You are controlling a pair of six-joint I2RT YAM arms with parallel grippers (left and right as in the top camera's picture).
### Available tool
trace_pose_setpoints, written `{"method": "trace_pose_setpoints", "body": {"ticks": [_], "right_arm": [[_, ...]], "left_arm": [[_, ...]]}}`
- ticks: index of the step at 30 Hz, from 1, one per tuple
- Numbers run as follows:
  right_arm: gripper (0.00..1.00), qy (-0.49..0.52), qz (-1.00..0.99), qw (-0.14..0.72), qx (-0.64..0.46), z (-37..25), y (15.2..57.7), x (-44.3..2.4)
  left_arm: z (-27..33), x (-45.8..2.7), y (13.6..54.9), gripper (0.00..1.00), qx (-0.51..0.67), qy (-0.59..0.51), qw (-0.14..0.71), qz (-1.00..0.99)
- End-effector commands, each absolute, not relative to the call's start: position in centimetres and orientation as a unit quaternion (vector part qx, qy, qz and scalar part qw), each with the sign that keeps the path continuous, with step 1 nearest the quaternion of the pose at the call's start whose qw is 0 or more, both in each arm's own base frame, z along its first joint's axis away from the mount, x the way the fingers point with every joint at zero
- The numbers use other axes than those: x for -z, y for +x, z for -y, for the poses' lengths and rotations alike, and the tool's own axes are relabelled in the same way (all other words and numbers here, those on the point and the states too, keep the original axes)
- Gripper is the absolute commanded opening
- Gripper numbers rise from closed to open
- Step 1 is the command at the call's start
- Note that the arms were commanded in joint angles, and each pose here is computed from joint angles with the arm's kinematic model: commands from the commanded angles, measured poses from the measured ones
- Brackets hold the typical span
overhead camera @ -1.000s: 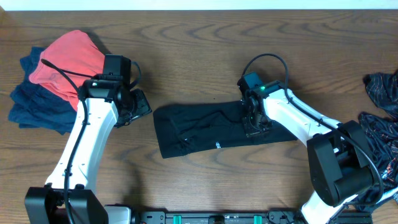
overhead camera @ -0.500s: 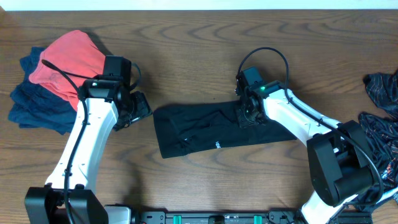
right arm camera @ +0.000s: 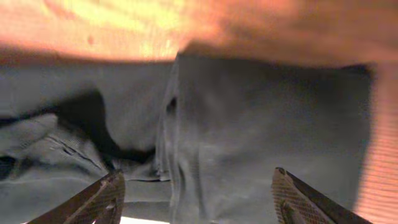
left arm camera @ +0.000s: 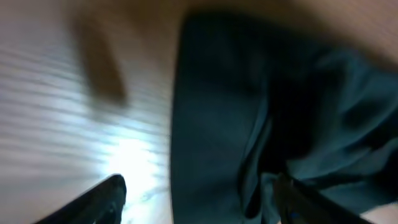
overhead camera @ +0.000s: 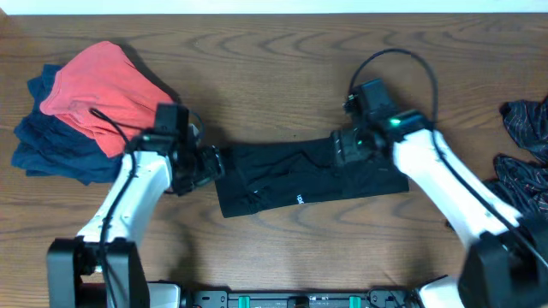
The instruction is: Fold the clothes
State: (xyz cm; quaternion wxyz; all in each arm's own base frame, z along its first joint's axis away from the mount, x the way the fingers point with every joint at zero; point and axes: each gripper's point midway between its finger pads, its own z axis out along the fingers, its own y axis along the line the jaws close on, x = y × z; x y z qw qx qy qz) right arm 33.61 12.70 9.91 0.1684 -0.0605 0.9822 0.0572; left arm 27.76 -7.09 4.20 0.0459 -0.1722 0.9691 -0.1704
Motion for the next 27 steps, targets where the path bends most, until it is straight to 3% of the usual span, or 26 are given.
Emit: {"method": "trace_pose_setpoints", "body": {"ticks": [1,5,12,27], "right_arm": [[0.73,-0.041,-0.981,0.184,-0.052,-11.5,34.2,-11.0],[0.74,-0.035,-0.983,0.174,-0.048,-11.0,33.9,-10.7],[0.75,-0.034,-0.984,0.172,-0.04,-10.7,33.9,-10.6],[0.76,-0.034,-0.989,0.144,-0.016,-10.0,33.6,-8.7]], "left_arm": [[9.3,-2.8,26.6,0.78,0.238,-0.155,0.022,-0.959],[10.7,-2.0,26.9,0.83,0.286,-0.13,0.033,-0.949],[13.9,-3.4,27.2,0.82,0.392,-0.066,0.035,-0.917],[12.9,-5.2,27.7,0.82,0.392,-0.057,0.072,-0.915]]}}
